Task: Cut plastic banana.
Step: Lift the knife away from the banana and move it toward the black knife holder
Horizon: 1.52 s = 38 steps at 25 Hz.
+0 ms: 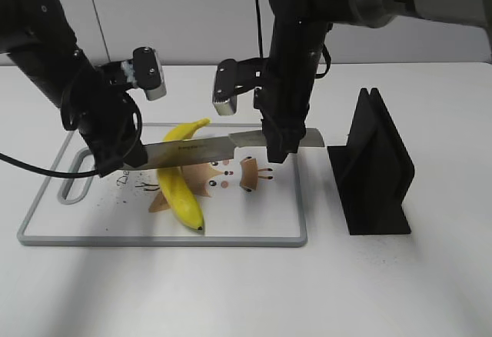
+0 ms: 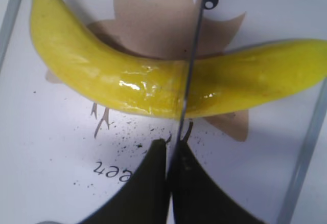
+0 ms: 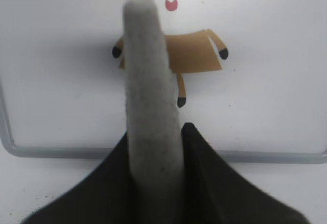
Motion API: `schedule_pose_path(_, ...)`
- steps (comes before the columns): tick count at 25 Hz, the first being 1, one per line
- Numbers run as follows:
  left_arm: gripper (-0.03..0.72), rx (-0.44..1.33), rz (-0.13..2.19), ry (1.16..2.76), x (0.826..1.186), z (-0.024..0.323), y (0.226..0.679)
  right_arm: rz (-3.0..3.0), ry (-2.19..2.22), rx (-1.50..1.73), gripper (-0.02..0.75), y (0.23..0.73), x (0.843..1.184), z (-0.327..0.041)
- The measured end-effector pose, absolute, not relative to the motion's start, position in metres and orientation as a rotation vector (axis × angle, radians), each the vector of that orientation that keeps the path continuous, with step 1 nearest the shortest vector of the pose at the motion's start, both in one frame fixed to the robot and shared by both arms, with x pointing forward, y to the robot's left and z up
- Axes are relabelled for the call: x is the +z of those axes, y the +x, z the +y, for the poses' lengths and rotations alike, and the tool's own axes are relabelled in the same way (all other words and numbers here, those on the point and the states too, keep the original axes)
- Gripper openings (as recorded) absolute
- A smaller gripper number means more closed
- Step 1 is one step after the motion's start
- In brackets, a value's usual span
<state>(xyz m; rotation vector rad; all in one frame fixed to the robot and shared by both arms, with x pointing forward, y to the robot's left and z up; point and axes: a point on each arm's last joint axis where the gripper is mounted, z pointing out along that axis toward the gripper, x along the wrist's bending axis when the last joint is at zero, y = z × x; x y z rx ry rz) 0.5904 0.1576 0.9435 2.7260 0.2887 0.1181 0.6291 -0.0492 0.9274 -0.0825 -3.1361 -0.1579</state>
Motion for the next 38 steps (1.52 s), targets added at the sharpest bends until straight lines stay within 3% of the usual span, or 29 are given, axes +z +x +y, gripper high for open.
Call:
schedule_pose_path(13,-0.01,0.329,0.202,2.687,1.011,0.166,0.572,-3.22,-0.076,-0.284,0.195,0.62,0.988,-0.051)
schedule_pose_path(18,0.004,0.347,0.199,2.671,1.02,0.166,0.568,-3.231,-0.073,-0.301,0.195,0.617,0.999,-0.052)
schedule_pose_path(21,0.113,0.349,0.249,2.645,1.022,0.165,0.568,-3.205,-0.103,-0.299,0.192,0.615,0.998,-0.052)
schedule_pose_path(26,0.458,0.407,0.301,2.583,1.038,0.165,0.565,-3.182,-0.167,-0.344,0.181,0.613,1.0,-0.05)
schedule_pose_path(28,0.543,0.431,0.317,2.561,1.046,0.165,0.563,-3.185,-0.192,-0.353,0.179,0.614,1.001,-0.05)
schedule_pose_path(31,0.586,0.463,0.344,2.536,1.056,0.167,0.559,-3.186,-0.2,-0.351,0.18,0.614,1.001,-0.05)
schedule_pose_path(38,0.591,0.635,0.473,2.465,1.097,0.18,0.542,-3.195,-0.267,-0.413,0.179,0.609,1.02,-0.051)
